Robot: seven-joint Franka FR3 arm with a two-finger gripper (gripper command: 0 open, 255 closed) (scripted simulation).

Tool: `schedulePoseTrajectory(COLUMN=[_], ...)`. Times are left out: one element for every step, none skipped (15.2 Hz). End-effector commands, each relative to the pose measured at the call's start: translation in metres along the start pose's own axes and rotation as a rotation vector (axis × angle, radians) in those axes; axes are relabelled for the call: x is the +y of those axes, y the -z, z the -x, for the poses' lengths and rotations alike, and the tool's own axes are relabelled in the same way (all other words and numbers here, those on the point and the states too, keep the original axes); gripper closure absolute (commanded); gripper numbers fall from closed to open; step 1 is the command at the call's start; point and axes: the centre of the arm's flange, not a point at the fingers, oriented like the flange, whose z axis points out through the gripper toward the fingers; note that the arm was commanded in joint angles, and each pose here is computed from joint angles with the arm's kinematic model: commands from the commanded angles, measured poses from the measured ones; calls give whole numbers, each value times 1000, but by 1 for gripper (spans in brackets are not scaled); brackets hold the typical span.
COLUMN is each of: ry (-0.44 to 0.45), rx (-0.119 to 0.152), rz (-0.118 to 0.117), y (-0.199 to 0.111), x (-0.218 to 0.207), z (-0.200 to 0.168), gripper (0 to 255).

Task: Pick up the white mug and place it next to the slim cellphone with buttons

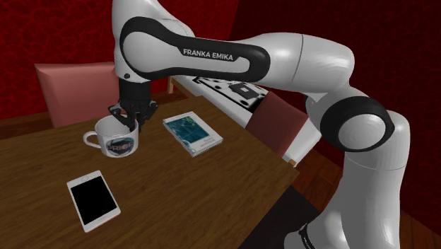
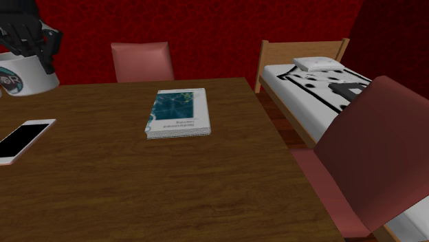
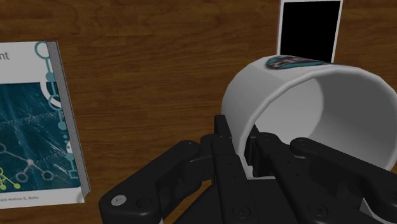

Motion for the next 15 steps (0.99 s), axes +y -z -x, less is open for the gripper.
schedulePoseTrajectory(ry=[-1,-1,-1,-1,-1,-1,-1,-1,-1,-1,-1,-1,-1,-1,-1], rx=[1,1,1,1,1,1,1,1,1,1,1,1,1,1,1], rz=[0,0,0,0,0,0,0,0,0,0,0,0,0,0,0], y=[-10,-15,-20,-25,-31,-36,-41,-47,-52,-57,-62,-68,-73,-78,-83], x=[0,0,0,0,1,1,1,1,2,2,2,3,3,3,3], z=[-1,-1,-2,-2,-2,-2,-3,-3,-3,-3,-4,-4,-4,-5,-5], gripper=[255,255,255,255,255,255,255,255,255,255,255,255,255,255,255])
